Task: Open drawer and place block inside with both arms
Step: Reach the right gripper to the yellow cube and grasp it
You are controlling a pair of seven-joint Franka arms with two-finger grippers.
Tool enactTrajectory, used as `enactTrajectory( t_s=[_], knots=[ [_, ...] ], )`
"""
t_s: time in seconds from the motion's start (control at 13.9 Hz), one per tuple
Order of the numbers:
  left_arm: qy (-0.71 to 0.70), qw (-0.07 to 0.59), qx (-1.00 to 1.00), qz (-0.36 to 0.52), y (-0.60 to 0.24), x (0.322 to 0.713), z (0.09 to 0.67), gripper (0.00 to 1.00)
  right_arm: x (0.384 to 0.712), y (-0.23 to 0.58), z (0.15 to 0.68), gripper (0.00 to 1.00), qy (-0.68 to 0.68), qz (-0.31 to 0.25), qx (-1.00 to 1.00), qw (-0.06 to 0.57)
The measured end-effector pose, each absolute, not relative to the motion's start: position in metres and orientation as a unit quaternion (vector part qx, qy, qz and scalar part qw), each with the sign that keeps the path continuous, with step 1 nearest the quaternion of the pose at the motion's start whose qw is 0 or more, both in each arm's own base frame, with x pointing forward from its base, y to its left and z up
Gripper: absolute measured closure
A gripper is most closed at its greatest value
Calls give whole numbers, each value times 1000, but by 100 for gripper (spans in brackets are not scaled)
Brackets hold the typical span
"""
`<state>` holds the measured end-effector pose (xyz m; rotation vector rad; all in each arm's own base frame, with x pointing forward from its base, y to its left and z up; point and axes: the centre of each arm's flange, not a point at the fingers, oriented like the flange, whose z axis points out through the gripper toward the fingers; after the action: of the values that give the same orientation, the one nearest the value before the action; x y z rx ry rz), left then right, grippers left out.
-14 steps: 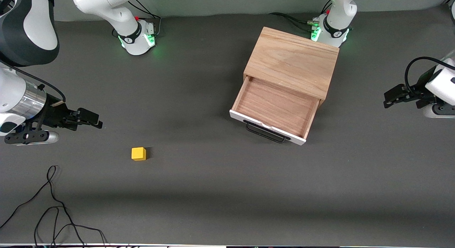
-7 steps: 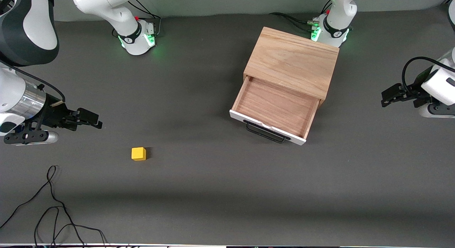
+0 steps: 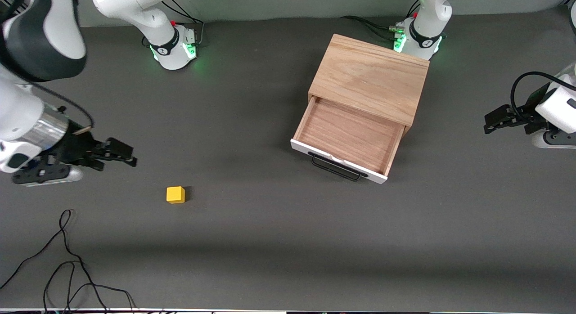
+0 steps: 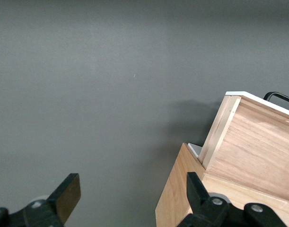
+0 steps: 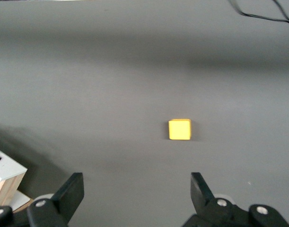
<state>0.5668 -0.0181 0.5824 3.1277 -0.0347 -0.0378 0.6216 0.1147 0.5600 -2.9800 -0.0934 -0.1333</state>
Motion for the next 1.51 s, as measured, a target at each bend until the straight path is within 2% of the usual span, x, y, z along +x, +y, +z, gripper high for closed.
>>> enactTrajectory(
  t_s=[0.29,0.5,0.72,1.01,1.29,1.51],
  knots=[
    [-10,7,1000,-12,-17,567,583,0,621,170,547,0,-18,-32,-996,76],
    [-10,7,1000,-11,-17,566,584,0,627,185,502,0,-21,3,-998,52],
    [-10,7,1000,-10,-17,566,585,0,643,158,447,0,-6,32,-999,-3],
    [-12,7,1000,-10,-19,566,585,0,656,123,420,0,2,41,-999,-15],
    [-14,7,1000,-11,-21,566,585,0,650,85,377,0,21,60,-998,-21],
    [-14,7,1000,-11,-21,566,584,0,640,69,328,0,38,47,-998,-16]
  ],
)
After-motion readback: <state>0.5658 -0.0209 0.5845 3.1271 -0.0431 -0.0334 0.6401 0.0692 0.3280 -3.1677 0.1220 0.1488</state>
